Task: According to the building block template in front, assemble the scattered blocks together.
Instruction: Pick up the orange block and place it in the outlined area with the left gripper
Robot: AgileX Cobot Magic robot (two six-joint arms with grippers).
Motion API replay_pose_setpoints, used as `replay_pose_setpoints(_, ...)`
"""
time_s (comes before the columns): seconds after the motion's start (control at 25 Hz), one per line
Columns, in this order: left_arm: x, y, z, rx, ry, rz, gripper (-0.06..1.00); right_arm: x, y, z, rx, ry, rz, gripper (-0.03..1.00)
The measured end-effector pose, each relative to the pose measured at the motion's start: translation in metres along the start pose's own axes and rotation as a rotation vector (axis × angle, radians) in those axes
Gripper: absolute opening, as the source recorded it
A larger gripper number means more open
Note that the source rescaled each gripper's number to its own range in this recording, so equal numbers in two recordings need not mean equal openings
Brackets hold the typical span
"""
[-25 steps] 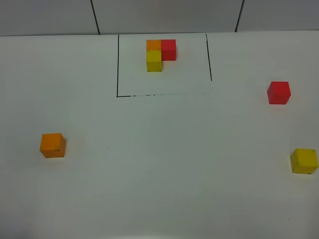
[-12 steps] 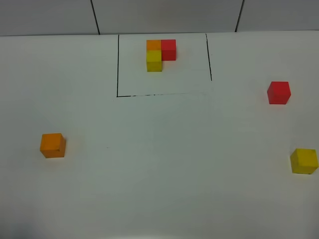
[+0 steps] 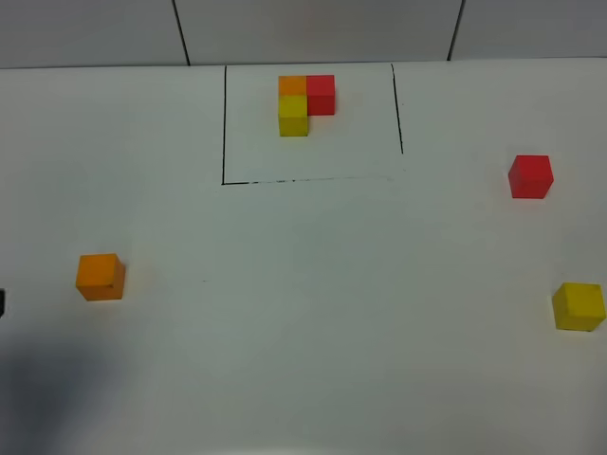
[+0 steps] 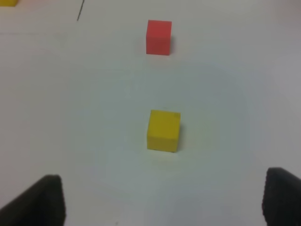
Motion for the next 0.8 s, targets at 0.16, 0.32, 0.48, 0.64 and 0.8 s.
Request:
replay_pose_setpoints(0.16, 0.004, 0.033, -0.026, 0.116, -0.03, 0.024, 0.74, 0.0, 0.0, 0.0, 0.0, 0.0, 0.0, 0.8)
replay_pose_setpoints(0.32, 0.007, 0.066, -0.044, 0.21, -0.053, 0.042, 0.74, 0.0, 0.0, 0.0, 0.0, 0.0, 0.0, 0.8)
replay_pose_setpoints(0.48, 0.005, 0.1, -0.046, 0.303, -0.048, 0.062, 0.74, 0.0, 0.0, 0.0, 0.0, 0.0, 0.0, 0.8)
replay_pose_setpoints(0.64, 0.001, 0.127, -0.035, 0.381, -0.016, 0.085, 0.74, 0.0, 0.0, 0.0, 0.0, 0.0, 0.0, 0.8)
replay_pose_setpoints(0.8, -0.005, 0.144, -0.032, 0.4, -0.024, 0.107, 0.74, 0.0, 0.0, 0.0, 0.0, 0.0, 0.0, 0.8)
Point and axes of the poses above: a point on each arm's last joint axis where the gripper is mounted, y pointing out along that axis toward the gripper, x along the wrist's bending axis when the last joint is at zero, z = x × y, the point moved 10 cm from there along y, pointing out along that axis toward the gripper, and after that the axes turned 13 degrees about y, right-handed, at the moved point
